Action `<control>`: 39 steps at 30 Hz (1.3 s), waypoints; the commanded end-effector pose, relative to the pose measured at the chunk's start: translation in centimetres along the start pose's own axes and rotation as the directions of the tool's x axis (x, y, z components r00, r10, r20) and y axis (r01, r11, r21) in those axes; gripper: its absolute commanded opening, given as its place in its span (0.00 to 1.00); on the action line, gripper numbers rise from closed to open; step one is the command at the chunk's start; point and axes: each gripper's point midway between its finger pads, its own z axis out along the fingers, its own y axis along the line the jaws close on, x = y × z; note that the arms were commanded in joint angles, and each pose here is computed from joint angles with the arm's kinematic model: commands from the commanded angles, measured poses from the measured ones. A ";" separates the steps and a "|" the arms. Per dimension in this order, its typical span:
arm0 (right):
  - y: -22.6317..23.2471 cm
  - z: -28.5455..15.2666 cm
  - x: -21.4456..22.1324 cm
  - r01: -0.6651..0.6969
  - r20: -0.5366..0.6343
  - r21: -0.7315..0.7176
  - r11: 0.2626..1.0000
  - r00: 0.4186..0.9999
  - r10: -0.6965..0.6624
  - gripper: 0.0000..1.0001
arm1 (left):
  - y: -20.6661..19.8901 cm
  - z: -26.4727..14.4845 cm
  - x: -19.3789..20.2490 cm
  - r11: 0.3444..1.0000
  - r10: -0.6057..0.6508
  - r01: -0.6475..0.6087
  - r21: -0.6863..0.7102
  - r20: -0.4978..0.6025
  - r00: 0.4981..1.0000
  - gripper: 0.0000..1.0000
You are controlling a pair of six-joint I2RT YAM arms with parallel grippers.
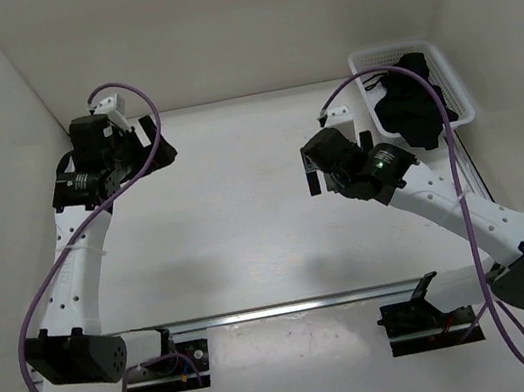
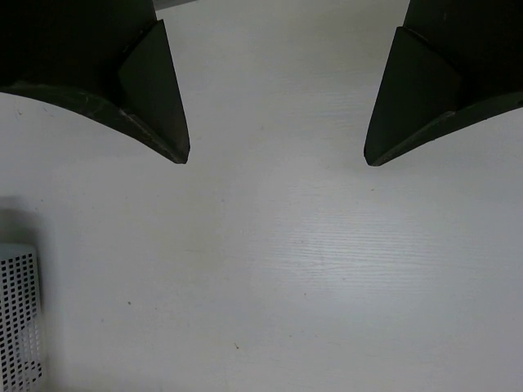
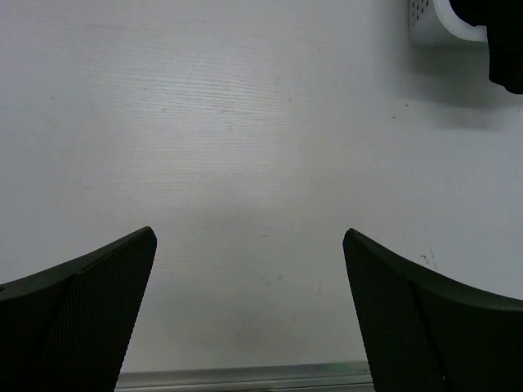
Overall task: Fold and stack the shorts
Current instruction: Grab the shorts from the pile
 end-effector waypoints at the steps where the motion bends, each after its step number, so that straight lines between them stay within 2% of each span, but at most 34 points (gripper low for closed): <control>1: -0.4 0.3 -0.1 -0.026 0.015 0.042 0.999 1.000 0.026 1.00 | -0.3 -1.5 -1.4 1.000 -0.003 0.002 0.015 0.062 0.998 1.00; 5: 0.0 0.4 -0.2 -0.012 0.028 -0.009 1.000 1.000 0.013 1.00 | 2.9 -1.0 -0.7 0.984 -0.173 0.174 -0.025 0.038 0.984 1.00; 9: -3.1 1.9 -0.4 -0.066 -0.003 0.044 0.997 0.998 0.067 1.00 | 3.8 -0.8 -0.4 0.986 -0.167 0.167 0.001 0.012 0.986 1.00; 10: -5.7 2.9 -0.6 -0.125 -0.024 0.090 0.988 0.992 0.127 1.00 | 3.6 -0.8 -0.4 0.986 -0.167 0.166 0.011 0.008 0.986 1.00; 12: -6.9 3.9 -1.5 -0.186 -0.059 0.048 0.981 0.980 0.188 1.00 | 3.7 -1.0 -0.2 0.988 -0.152 0.152 0.012 0.009 0.988 1.00; 13: -10.1 4.7 -2.1 -0.271 -0.059 0.101 0.957 0.959 0.277 1.00 | 3.5 -1.5 -0.4 0.989 -0.148 0.148 0.017 0.023 0.989 1.00; 15: -12.4 6.0 -4.2 -0.362 -0.050 0.098 0.927 0.928 0.368 1.00 | 3.4 -1.6 -0.1 0.990 -0.141 0.141 0.007 0.026 0.990 1.00; 16: -15.6 6.7 -4.7 -0.436 -0.036 0.145 0.888 0.895 0.445 1.00 | 3.1 -1.6 0.0 0.991 -0.136 0.136 0.014 0.022 0.990 1.00; 17: -16.0 7.3 -5.3 -0.477 -0.050 0.116 0.871 0.873 0.485 1.00 | 3.2 -1.6 -0.1 0.991 -0.136 0.136 0.005 0.025 0.990 1.00; 18: -16.9 9.4 -5.0 -0.502 -0.087 0.139 0.854 0.852 0.515 1.00 | 3.1 -1.9 -0.2 0.990 -0.143 0.143 0.009 0.034 0.989 1.00; 20: -19.7 10.7 -7.3 -0.557 -0.050 0.164 0.814 0.819 0.571 1.00 | 3.4 -1.9 -0.3 0.988 -0.152 0.152 -0.010 0.041 0.988 1.00; 21: -20.3 13.3 -6.4 -0.566 -0.097 0.201 0.799 0.801 0.591 1.00 | 3.4 -1.9 -0.3 0.988 -0.152 0.152 -0.010 0.041 0.988 1.00; 22: -22.0 13.8 -8.2 -0.579 -0.049 0.216 0.786 0.798 0.601 1.00 | 3.6 -1.8 -0.3 0.988 -0.152 0.153 -0.019 0.045 0.987 1.00; 24: -23.6 17.9 -7.3 -0.578 -0.094 0.273 0.769 0.780 0.619 1.00 | 3.6 -1.8 -0.3 0.988 -0.152 0.153 -0.020 0.045 0.987 1.00; 25: -23.8 19.2 -7.5 -0.575 -0.106 0.279 0.769 0.777 0.620 1.00 | 3.7 -1.5 -0.2 0.986 -0.163 0.164 -0.022 0.037 0.986 1.00; 26: -25.3 19.5 -9.9 -0.589 -0.051 0.279 0.759 0.780 0.624 1.00 | 3.7 -1.5 -0.2 0.986 -0.163 0.164 -0.022 0.037 0.986 1.00; 27: -25.3 22.7 -8.1 -0.564 -0.115 0.305 0.767 0.778 0.617 1.00 | 3.8 -1.2 -0.1 0.986 -0.165 0.166 -0.026 0.029 0.986 1.00; 32: -26.8 30.0 -6.8 -0.532 -0.134 0.334 0.778 0.790 0.598 1.00 | 4.1 -0.2 0.3 0.983 -0.177 0.176 -0.042 -0.011 0.984 1.00; 33: -26.9 30.9 -6.7 -0.533 -0.129 0.332 0.778 0.792 0.597 0.97 | 4.3 0.1 0.4 0.983 -0.180 0.178 -0.046 -0.020 0.984 1.00; 37: -26.9 34.3 -6.1 -0.539 -0.122 0.318 0.780 0.793 0.597 0.76 | 5.0 0.9 0.7 0.983 -0.171 0.167 -0.081 -0.047 0.984 1.00; 38: -26.7 34.7 -5.9 -0.548 -0.126 0.311 0.776 0.786 0.605 0.55 | 5.3 1.3 0.4 0.982 -0.172 0.167 -0.092 -0.046 0.984 1.00; 39: -26.8 34.8 -6.3 -0.559 -0.109 0.307 0.771 0.784 0.612 0.42 | 5.3 1.3 0.4 0.982 -0.172 0.167 -0.092 -0.046 0.984 1.00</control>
